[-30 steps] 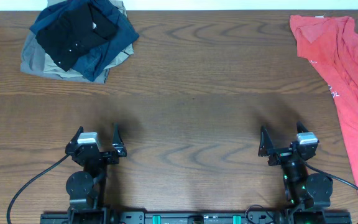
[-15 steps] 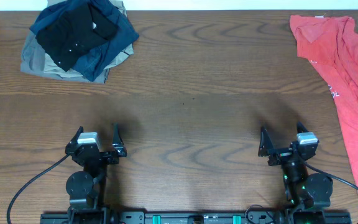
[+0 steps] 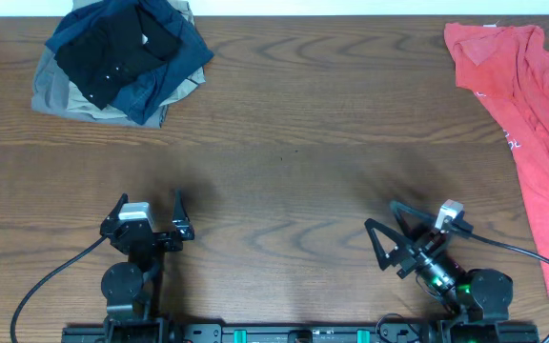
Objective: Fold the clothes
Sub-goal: 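Reach the right gripper up to the red T-shirt's edge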
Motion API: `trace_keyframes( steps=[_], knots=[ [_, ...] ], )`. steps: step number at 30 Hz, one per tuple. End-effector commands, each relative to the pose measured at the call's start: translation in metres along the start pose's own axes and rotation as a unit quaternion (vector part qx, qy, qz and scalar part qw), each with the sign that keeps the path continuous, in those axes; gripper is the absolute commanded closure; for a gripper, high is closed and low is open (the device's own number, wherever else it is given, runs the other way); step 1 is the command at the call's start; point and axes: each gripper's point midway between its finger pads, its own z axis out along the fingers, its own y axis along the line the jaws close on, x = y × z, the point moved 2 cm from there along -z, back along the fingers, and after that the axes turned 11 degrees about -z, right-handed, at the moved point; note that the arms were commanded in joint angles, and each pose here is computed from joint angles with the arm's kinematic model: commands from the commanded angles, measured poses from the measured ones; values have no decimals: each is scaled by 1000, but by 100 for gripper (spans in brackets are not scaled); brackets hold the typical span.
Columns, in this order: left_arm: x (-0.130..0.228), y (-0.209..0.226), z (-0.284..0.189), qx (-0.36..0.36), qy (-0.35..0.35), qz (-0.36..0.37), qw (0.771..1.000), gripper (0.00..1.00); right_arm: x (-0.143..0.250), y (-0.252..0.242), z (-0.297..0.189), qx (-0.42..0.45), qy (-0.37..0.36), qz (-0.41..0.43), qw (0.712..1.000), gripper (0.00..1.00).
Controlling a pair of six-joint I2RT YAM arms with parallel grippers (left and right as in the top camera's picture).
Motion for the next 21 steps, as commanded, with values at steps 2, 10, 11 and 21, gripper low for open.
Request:
trace_keyframes(
  steps=[2,10,11,21],
  knots=[
    [15,3,1,-2,25,6,1000,2,-8,7,-1,-18,-15,28,999,1],
    [15,3,1,-2,25,6,1000,2,-30,16,-3,-27,-64,-20,997,1],
    [15,3,1,-2,25,6,1000,2,-37,14,-4,-13,-81,-30,996,1],
    [15,3,1,-3,25,6,1000,2,-120,16,-6,120,-134,-211,961,1]
  ],
)
